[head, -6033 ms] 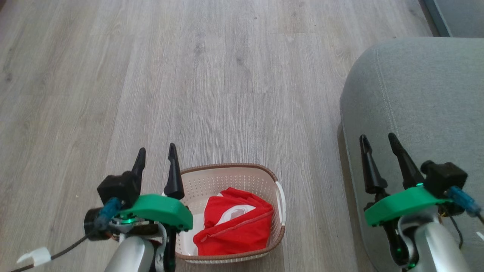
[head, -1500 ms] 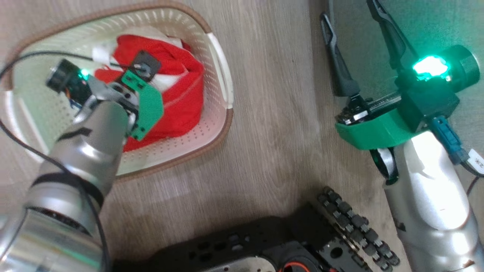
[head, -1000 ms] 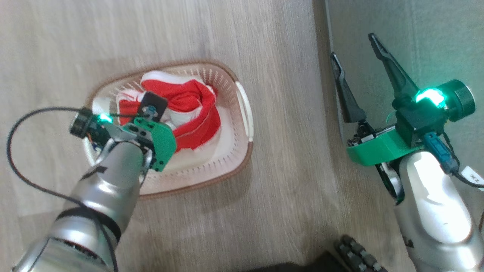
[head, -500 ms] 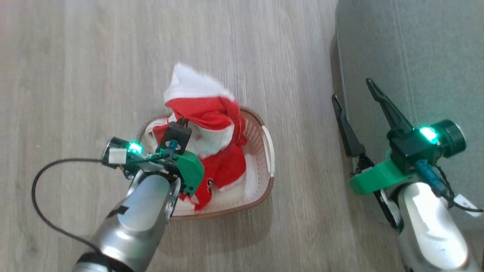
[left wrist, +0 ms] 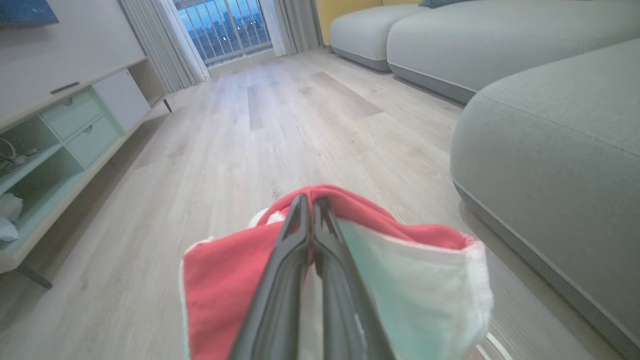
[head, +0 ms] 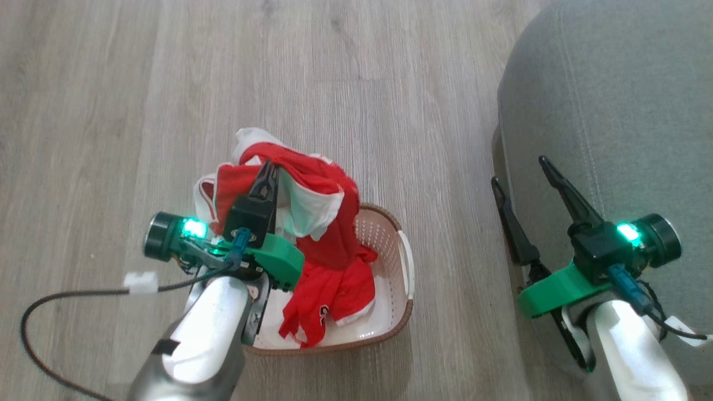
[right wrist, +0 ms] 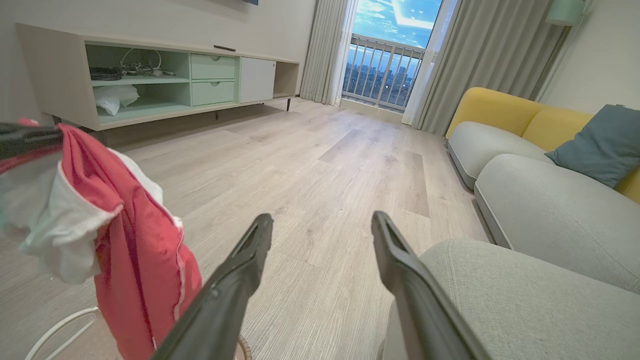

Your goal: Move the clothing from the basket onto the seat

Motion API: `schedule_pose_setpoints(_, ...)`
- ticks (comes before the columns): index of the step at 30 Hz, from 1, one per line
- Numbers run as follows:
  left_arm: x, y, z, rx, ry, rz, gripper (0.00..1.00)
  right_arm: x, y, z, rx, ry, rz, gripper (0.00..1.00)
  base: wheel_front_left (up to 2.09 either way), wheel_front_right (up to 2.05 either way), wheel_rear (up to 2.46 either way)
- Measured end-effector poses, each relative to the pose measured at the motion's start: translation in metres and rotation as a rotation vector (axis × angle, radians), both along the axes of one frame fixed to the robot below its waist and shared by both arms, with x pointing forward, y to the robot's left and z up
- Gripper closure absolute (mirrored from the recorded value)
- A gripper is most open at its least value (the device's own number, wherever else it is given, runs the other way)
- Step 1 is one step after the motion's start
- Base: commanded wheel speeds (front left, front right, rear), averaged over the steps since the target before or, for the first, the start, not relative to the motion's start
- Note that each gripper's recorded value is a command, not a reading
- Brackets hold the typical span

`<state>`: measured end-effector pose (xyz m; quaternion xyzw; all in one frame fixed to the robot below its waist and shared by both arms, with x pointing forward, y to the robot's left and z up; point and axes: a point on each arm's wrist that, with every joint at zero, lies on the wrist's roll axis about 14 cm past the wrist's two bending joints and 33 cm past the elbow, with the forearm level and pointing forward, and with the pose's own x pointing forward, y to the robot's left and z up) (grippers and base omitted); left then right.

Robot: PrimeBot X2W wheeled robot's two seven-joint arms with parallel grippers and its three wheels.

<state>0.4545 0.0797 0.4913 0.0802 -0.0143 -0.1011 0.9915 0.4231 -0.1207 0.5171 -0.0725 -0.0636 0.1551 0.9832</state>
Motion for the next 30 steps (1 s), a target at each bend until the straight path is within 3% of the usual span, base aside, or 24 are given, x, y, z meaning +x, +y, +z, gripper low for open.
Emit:
schedule_pose_setpoints(18, -0.045, 0.015, 0.161, -0.163, -0.479, 0.042, 1.0, -0.031, 0.002, 0.024, 0.014, -0.057, 0.004, 0.0, 0.0, 0.0, 0.0)
schedule_pose_setpoints(30, -0.059, 0.015, 0.205, -0.221, -0.606, 0.004, 1.0, -0.043, 0.012, 0.041, 0.061, -0.101, 0.038, 0.0, 0.0, 0.0, 0.0)
